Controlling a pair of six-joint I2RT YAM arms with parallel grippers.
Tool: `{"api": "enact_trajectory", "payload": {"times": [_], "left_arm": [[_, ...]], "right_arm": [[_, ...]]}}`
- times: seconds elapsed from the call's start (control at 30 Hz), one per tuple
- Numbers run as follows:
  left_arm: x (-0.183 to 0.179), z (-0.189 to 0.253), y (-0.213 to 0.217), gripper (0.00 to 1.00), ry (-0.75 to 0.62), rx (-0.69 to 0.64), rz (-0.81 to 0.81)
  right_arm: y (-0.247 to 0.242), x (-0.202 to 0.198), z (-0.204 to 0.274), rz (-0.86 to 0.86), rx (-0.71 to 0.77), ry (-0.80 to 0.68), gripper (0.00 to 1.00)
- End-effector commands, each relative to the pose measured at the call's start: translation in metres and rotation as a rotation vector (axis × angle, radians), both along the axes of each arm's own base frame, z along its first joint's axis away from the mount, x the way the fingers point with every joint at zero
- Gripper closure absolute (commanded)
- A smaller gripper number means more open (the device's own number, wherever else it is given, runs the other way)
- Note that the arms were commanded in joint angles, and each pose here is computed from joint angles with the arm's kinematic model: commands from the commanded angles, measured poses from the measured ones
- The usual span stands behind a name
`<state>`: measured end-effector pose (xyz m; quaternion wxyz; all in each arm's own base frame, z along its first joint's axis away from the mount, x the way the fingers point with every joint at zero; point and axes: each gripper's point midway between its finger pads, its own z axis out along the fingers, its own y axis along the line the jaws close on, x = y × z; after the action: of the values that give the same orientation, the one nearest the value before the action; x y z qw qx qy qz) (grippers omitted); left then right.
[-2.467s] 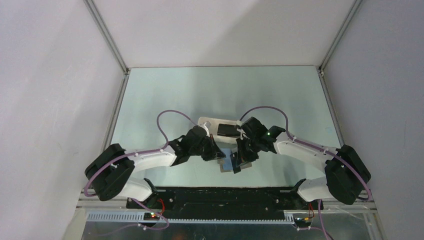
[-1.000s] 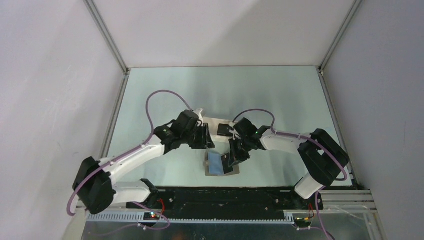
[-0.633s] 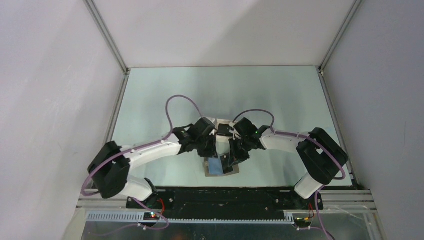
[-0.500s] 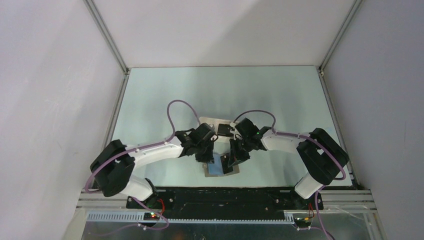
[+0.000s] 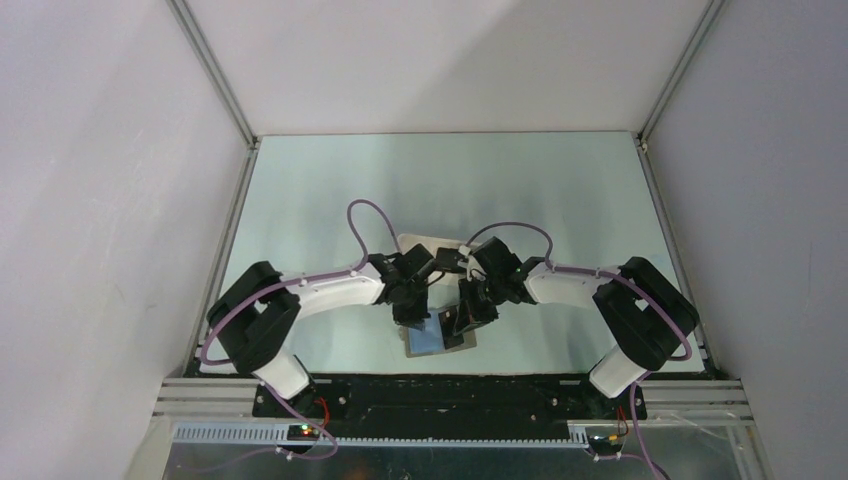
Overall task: Put the credit cards into the card holder
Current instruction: Insert the credit card into the card holder.
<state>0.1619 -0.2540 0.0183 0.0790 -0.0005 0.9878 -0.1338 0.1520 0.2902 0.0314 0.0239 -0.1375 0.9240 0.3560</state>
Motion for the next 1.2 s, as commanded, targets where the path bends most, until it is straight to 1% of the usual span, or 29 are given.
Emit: {"api": "enact_trajectory", "payload": {"times": [0.0,0.1,0.33,0.4,0.57,0.8,1.17], "left_arm": [[0.002,-0.010,0.009,1.00,0.014,0.081,0.031],[0.002,-0.010,0.010,1.00,0.017,0.086,0.028],[-0.001,-0.004,0.013,1.00,0.015,0.084,0.027],[0.000,-0.003,0.020,1.00,-0.002,0.109,0.033],[-0.010,-0.003,0.034,1.00,0.016,0.141,0.014],[-0.016,-0.006,0.039,1.00,0.035,0.159,-0.005],[-0.015,-0.011,0.038,1.00,0.053,0.179,-0.016]], "right_arm": [[-0.005,-0.010,-0.011,0.048,-0.014,0.001,1.00],[-0.004,-0.012,-0.008,0.053,0.000,0.001,1.00],[-0.012,-0.018,-0.009,0.054,-0.021,0.004,1.00],[-0.014,-0.019,-0.009,0.059,-0.025,0.002,1.00],[-0.013,-0.018,0.001,0.067,0.012,-0.036,1.00],[-0.009,-0.021,-0.007,0.079,0.027,0.007,1.00],[-0.004,-0.008,0.001,0.069,0.092,-0.021,1.00]]}}
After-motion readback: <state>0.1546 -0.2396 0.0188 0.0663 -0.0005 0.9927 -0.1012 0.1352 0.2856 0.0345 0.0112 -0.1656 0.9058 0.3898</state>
